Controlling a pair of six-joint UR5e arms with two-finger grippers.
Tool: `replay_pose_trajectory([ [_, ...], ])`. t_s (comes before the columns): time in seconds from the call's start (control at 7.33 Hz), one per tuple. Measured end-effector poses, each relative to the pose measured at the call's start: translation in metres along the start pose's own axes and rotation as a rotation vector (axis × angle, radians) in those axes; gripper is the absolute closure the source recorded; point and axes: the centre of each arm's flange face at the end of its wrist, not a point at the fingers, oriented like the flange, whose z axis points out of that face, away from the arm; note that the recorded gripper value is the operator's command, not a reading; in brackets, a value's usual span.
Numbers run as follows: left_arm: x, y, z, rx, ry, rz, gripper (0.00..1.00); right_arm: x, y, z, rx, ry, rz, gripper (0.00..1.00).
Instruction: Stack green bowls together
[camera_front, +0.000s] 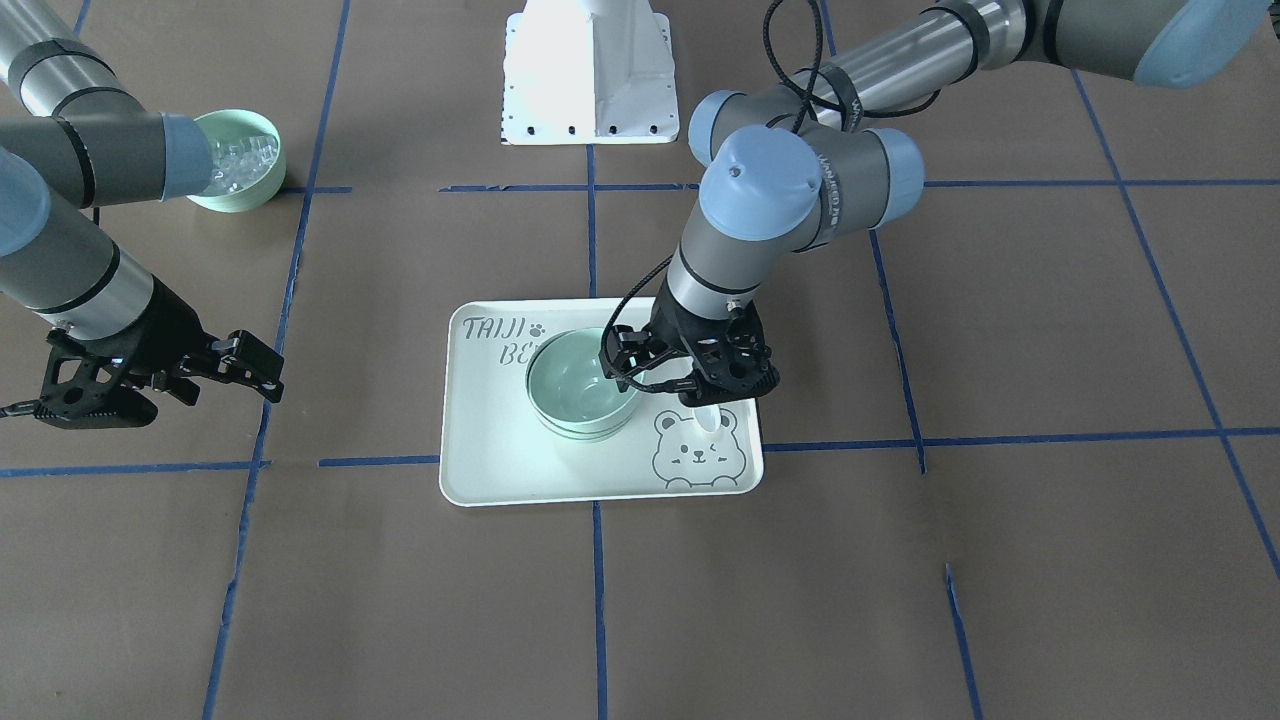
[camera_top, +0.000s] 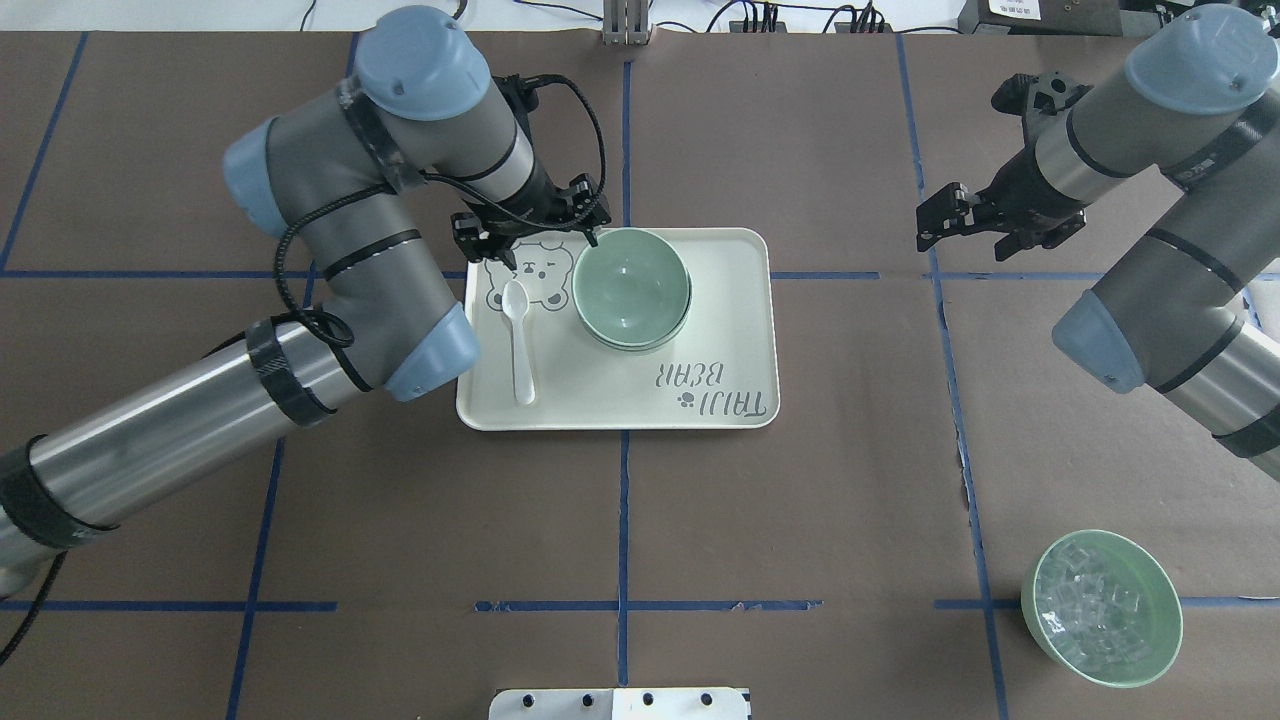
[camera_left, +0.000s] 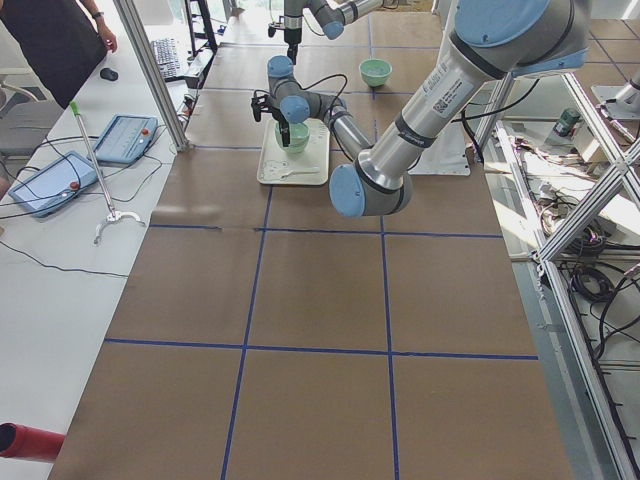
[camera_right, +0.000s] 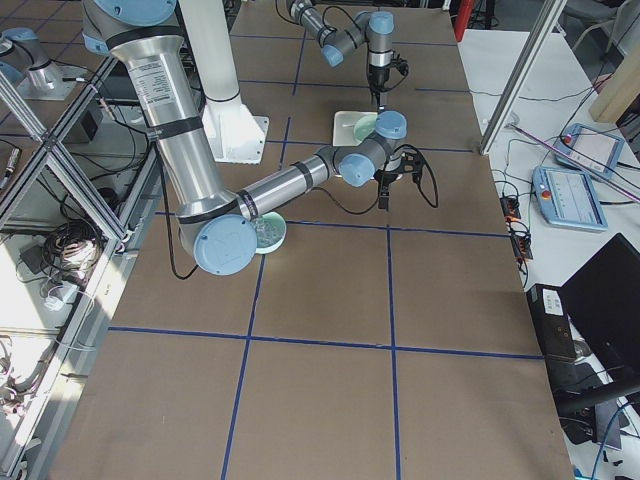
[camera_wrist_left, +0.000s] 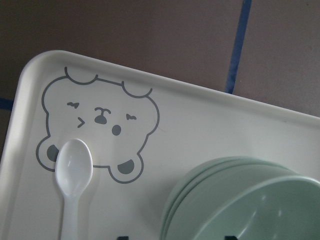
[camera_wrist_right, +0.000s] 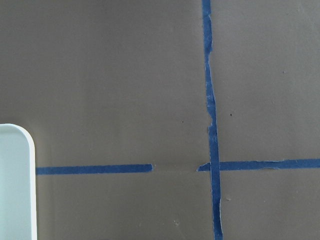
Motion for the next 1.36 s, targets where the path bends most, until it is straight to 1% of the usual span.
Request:
replay_pose_trajectory([
  [0.14, -0.050, -0.012, -0.034, 0.043, -0.001, 0.096, 0.00, 0.022, -0.008, -0.010, 0.010, 0.009, 0.006, 0.00],
  [0.27, -0.108, -0.025, -0.070, 0.091, -0.021, 0.213, 0.00, 0.054, -0.015, -0.018, 0.016, 0.032, -0.023, 0.00],
  [0.41, -0.170, -0.039, -0.102, 0.134, -0.060, 0.326, 0.00, 0.090, -0.022, -0.027, 0.010, 0.067, -0.070, 0.00],
  [0.55, -0.238, -0.054, -0.131, 0.148, -0.106, 0.427, 0.00, 0.125, -0.031, -0.044, -0.009, 0.096, -0.115, 0.00],
  [0.68, -0.312, -0.071, -0.160, 0.133, -0.138, 0.515, 0.00, 0.159, -0.039, -0.064, -0.030, 0.111, -0.152, 0.00],
  [0.82, -0.387, -0.088, -0.189, 0.115, -0.162, 0.583, 0.00, 0.188, -0.044, -0.081, -0.044, 0.121, -0.180, 0.00],
  [0.95, -0.458, -0.102, -0.210, 0.102, -0.192, 0.629, 0.00, 0.212, -0.048, -0.093, -0.054, 0.120, -0.195, 0.00],
  [1.09, -0.520, -0.111, -0.223, 0.083, -0.223, 0.657, 0.00, 0.232, -0.052, -0.102, -0.060, 0.107, -0.203, 0.00],
  [1.23, -0.575, -0.118, -0.229, 0.059, -0.246, 0.650, 0.00, 0.253, -0.052, -0.108, -0.063, 0.099, -0.216, 0.00],
  [1.36, -0.615, -0.119, -0.229, 0.034, -0.258, 0.620, 0.00, 0.269, -0.050, -0.110, -0.069, 0.097, -0.227, 0.00],
])
